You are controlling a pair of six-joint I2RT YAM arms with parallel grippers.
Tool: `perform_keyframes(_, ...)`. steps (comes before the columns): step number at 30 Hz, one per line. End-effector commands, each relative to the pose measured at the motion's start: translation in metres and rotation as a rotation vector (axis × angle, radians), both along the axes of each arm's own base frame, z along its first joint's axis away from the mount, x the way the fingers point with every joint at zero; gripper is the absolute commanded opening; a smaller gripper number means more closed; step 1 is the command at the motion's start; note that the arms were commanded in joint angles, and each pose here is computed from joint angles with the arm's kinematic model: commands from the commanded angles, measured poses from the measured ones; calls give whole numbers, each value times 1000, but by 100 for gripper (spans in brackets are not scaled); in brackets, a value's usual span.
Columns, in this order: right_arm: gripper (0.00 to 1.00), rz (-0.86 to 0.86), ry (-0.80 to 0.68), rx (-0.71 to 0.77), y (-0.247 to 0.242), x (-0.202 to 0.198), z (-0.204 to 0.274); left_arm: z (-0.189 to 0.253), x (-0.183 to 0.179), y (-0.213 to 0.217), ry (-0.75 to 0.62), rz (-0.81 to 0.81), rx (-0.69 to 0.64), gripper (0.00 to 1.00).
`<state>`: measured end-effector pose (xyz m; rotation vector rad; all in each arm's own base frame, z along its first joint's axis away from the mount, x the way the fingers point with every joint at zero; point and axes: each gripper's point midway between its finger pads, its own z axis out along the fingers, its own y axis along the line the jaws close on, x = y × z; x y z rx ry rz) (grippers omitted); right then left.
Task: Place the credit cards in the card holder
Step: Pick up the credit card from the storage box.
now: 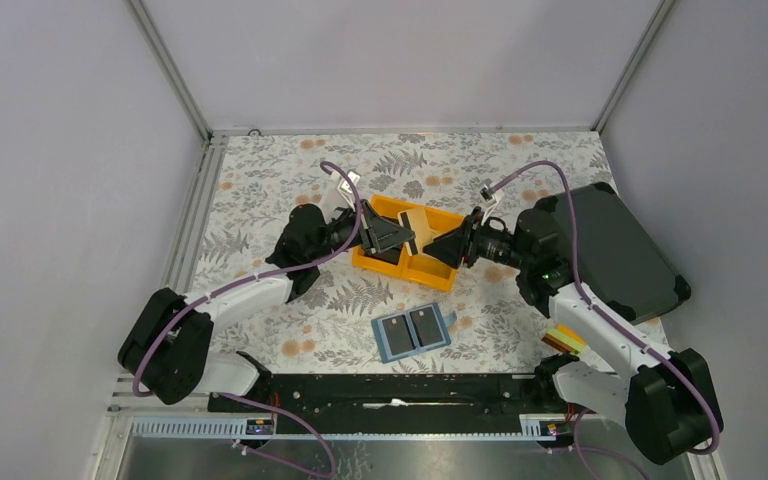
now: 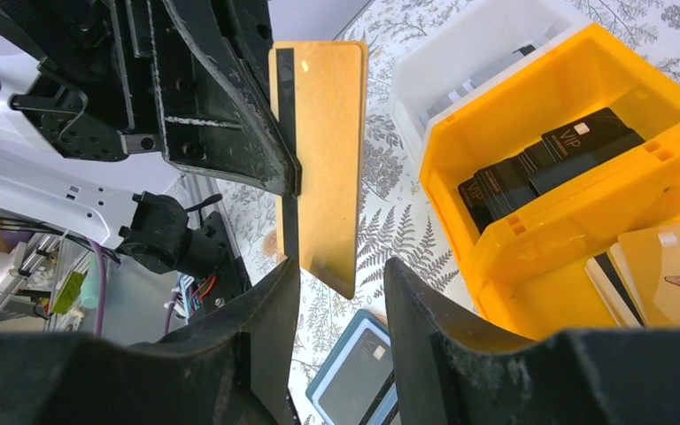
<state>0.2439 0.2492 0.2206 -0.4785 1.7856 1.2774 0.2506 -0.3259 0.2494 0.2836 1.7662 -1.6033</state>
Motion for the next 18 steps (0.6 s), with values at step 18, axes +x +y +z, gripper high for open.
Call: perform_keyframes(18, 38, -27, -15, 48, 2, 8, 30, 15, 5, 6, -94, 60, 11, 0)
